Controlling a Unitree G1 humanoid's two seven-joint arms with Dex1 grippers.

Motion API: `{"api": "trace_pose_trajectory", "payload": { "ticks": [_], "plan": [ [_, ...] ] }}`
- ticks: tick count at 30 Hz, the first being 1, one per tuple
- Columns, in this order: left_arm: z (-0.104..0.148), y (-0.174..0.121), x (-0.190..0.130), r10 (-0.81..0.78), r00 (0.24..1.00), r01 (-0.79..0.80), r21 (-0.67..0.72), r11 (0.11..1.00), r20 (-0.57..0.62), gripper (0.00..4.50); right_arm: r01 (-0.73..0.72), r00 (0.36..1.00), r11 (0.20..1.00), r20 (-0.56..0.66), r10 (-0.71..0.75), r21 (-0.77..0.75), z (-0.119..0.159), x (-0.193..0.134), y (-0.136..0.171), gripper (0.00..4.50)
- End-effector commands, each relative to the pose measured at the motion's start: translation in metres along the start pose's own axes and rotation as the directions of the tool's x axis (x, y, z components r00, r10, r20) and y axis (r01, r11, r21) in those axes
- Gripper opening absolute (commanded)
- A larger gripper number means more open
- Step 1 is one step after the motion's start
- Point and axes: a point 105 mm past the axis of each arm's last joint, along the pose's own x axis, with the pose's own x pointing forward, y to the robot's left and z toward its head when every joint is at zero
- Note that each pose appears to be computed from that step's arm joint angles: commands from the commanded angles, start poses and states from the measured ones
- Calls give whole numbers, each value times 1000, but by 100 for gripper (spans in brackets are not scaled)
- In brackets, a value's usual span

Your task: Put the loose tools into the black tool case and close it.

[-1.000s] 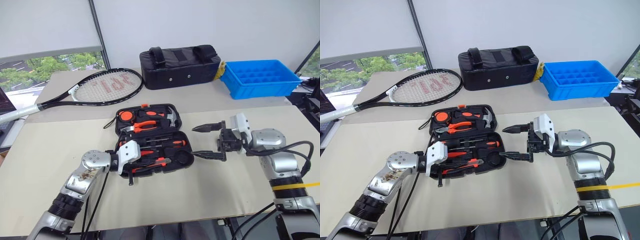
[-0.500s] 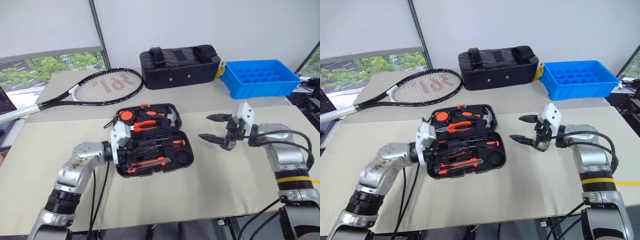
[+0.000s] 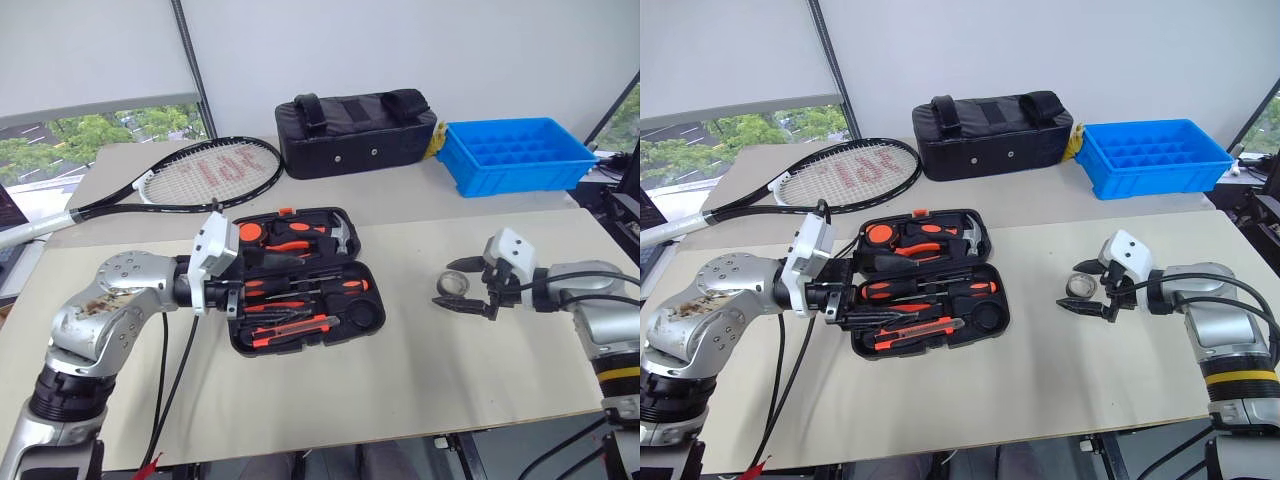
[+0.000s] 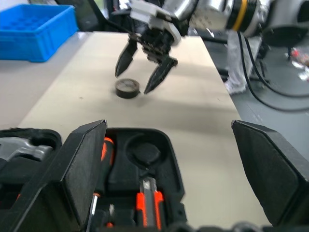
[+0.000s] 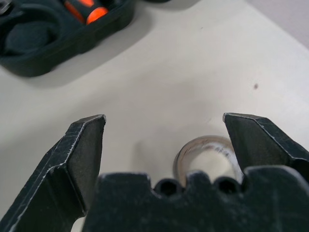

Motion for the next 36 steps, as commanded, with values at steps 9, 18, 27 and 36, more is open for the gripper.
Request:
{"api": "trace_pose_trajectory", "payload": {
  "ticks": [9, 18, 27, 36],
  "plan": [
    [7, -10, 1, -52, 998, 53, 36, 998, -23, 447, 75, 988, 997, -134, -78, -28, -14, 9, -22, 450],
    [0, -10, -1, -24, 999, 26, 35, 999, -41, 450, 51, 988, 998, -145, -53, -21, -15, 10, -24, 174],
    [-7, -10, -8, 3, 999, -2, 25, 1000, -52, 450, -103, 994, 984, -49, 97, -145, 31, 14, 2, 5],
    [-18, -5, -27, 89, 991, -88, 17, 996, -96, 450, -317, 938, 890, 30, 346, -328, 98, 51, 66, 5]
  ]
}}
